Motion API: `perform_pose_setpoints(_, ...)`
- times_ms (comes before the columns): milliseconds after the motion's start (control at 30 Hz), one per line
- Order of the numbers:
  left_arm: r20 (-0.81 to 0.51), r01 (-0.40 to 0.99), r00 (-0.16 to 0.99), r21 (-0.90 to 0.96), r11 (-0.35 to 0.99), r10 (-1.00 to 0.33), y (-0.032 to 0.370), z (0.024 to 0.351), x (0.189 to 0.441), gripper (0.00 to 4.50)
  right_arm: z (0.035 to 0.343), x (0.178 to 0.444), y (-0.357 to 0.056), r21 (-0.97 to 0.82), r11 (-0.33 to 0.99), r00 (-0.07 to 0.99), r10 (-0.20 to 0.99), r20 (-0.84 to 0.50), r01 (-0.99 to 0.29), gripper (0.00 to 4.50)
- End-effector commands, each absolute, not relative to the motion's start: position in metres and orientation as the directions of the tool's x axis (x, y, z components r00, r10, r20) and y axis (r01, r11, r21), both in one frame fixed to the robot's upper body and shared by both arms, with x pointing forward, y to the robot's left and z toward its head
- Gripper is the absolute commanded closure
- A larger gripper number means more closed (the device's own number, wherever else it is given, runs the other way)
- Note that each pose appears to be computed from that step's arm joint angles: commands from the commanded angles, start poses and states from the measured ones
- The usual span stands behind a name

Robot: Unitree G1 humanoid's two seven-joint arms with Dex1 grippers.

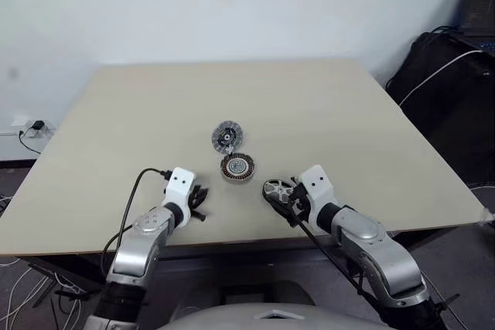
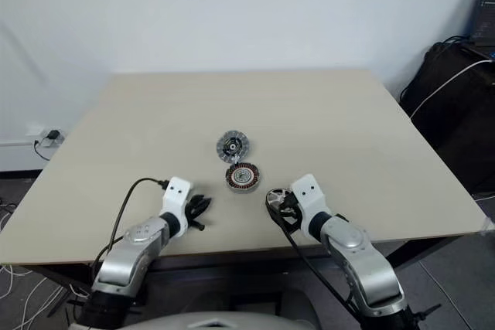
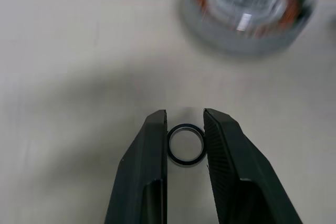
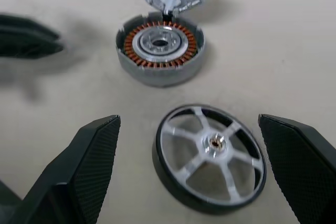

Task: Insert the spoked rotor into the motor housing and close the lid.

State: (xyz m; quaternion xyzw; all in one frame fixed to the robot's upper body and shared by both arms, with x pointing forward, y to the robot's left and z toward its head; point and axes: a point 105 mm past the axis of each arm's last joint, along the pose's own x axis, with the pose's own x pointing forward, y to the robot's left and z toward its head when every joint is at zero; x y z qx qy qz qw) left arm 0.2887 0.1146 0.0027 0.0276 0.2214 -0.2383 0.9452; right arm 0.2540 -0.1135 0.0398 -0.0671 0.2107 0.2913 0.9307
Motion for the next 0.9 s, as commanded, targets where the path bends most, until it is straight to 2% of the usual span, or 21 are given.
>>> perform_pose_setpoints(33, -0.32, 0.55, 0.787, -0.024, 0.835, -0.527, 0.085, 0.03, 0.304, 3.83, 0.051, 0.259, -0.108, -0.02, 0.813, 0.755, 0.53, -0.387, -0.582, 0.0)
perform_pose_setpoints(167, -0.305, 0.586, 0.77, -0.011, 0.81, -0.561, 0.066, 0.032, 0.319, 3.83, 0.051, 0.26, -0.108, -0.023, 0.815, 0.759, 0.528, -0.382, -0.579, 0.0)
perform_pose_setpoints(500, -0.326, 0.587, 0.764, -0.004, 0.81, -0.556, 0.047, 0.017, 0.35, 3.83, 0.052, 0.258, -0.107, -0.025, 0.821, 0.767, 0.521, -0.373, -0.57, 0.0)
perform_pose_setpoints(900, -0.356, 0.556, 0.777, -0.001, 0.831, -0.52, 0.044, 0.003, 0.362, 3.83, 0.054, 0.259, -0.107, -0.029, 0.823, 0.772, 0.519, -0.367, -0.568, 0.0)
